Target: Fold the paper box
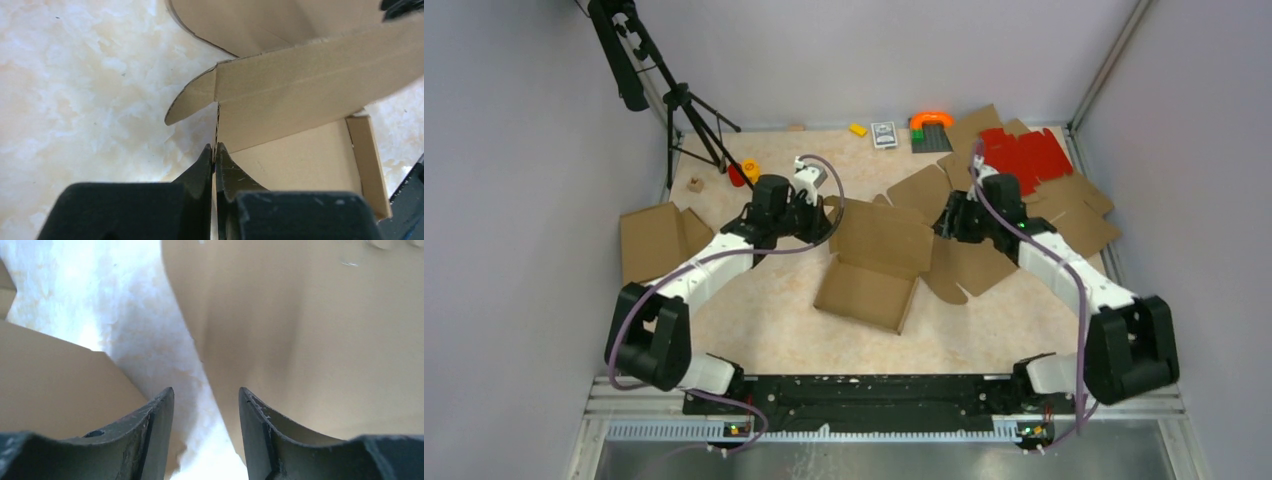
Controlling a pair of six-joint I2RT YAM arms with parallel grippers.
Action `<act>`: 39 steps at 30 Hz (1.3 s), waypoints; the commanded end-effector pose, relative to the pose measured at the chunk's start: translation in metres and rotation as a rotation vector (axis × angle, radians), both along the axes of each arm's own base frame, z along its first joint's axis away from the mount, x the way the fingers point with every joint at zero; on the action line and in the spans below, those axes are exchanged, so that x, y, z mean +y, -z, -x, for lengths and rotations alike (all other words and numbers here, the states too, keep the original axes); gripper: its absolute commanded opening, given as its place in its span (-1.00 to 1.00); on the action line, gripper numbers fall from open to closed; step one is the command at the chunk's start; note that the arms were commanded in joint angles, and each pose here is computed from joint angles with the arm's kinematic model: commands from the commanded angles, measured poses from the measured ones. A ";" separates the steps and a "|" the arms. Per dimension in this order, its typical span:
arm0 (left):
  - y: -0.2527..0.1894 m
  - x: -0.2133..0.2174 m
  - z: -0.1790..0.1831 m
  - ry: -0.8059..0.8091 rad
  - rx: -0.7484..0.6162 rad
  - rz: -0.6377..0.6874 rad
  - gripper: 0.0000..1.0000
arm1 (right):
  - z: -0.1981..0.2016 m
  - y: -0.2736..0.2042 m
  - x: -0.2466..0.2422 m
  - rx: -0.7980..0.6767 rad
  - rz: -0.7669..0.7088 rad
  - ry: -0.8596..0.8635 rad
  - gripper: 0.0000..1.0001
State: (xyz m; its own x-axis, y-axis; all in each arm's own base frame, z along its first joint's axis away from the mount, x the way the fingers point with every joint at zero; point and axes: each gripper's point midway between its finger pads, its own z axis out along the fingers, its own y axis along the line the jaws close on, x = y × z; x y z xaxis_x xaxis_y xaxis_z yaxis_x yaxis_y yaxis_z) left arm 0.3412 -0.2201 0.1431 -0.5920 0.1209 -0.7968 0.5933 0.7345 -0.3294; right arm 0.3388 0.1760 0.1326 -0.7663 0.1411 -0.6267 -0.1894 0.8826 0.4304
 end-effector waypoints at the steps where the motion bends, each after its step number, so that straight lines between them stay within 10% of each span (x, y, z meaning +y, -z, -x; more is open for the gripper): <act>1: -0.026 0.006 -0.006 -0.025 -0.154 -0.022 -1.00 | 0.004 -0.042 -0.025 -0.191 -0.099 0.075 0.01; 15: -0.041 -0.010 0.015 0.037 -0.349 -0.118 -0.98 | 0.057 -0.095 -0.030 -0.706 -0.142 -0.083 0.33; 33: -0.032 -0.009 0.012 0.003 -0.356 -0.158 -0.98 | -0.015 -0.086 -0.007 -0.574 -0.293 -0.111 0.48; 39: -0.031 -0.009 0.010 -0.009 -0.342 -0.159 -0.98 | -0.021 -0.076 -0.020 -0.600 -0.137 -0.108 0.48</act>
State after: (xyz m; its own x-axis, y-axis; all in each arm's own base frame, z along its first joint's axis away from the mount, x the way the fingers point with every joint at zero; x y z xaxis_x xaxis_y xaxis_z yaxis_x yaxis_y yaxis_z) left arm 0.3211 -0.2239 0.1554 -0.3485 0.2828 -0.8936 0.6489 0.7608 -0.0123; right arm 0.3469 0.1587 0.1940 -0.3793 0.2452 -0.8922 -0.4918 0.7634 0.4188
